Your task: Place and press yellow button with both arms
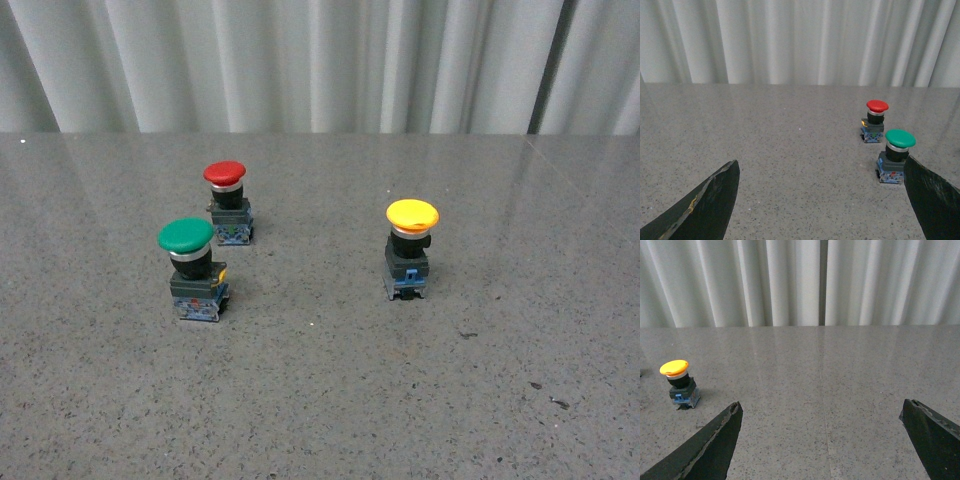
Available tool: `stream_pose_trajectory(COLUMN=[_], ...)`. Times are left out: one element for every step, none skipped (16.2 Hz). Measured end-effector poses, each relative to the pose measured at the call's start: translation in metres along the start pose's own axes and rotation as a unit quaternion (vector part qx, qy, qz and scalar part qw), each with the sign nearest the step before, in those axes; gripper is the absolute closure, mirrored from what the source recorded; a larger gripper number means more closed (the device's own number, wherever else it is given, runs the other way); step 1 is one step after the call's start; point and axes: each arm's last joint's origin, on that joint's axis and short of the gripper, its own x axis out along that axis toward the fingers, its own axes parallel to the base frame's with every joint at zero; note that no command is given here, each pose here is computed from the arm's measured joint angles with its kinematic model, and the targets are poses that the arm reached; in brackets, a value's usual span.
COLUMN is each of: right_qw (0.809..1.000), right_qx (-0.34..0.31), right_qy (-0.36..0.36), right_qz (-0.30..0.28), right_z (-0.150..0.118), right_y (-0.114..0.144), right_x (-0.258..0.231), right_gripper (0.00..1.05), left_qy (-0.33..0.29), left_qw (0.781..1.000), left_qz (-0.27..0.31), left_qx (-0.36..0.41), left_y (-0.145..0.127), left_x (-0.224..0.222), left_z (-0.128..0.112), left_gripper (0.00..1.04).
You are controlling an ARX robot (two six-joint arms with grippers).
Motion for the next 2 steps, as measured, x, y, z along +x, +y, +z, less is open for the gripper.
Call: stream_pose_trajectory(right_qw=[1.0, 1.0], right_qx=[0.0, 0.0], right_qy=[0.0, 0.0], right_qz=[0.0, 0.0], right_z=[0.0, 0.0], right_y=[0.0, 0.0], right_x=[0.0, 0.0], right_gripper=[0.06, 0.06], left_qy=[0.0, 0.0], left_qw=[1.0, 1.0], left_qz=[0.0, 0.0], left_qx=[0.0, 0.0], left_y=[0.0, 0.0], left_x=[0.0, 0.0], left_z=[0.0, 0.0], left_gripper=[0.07, 0.07])
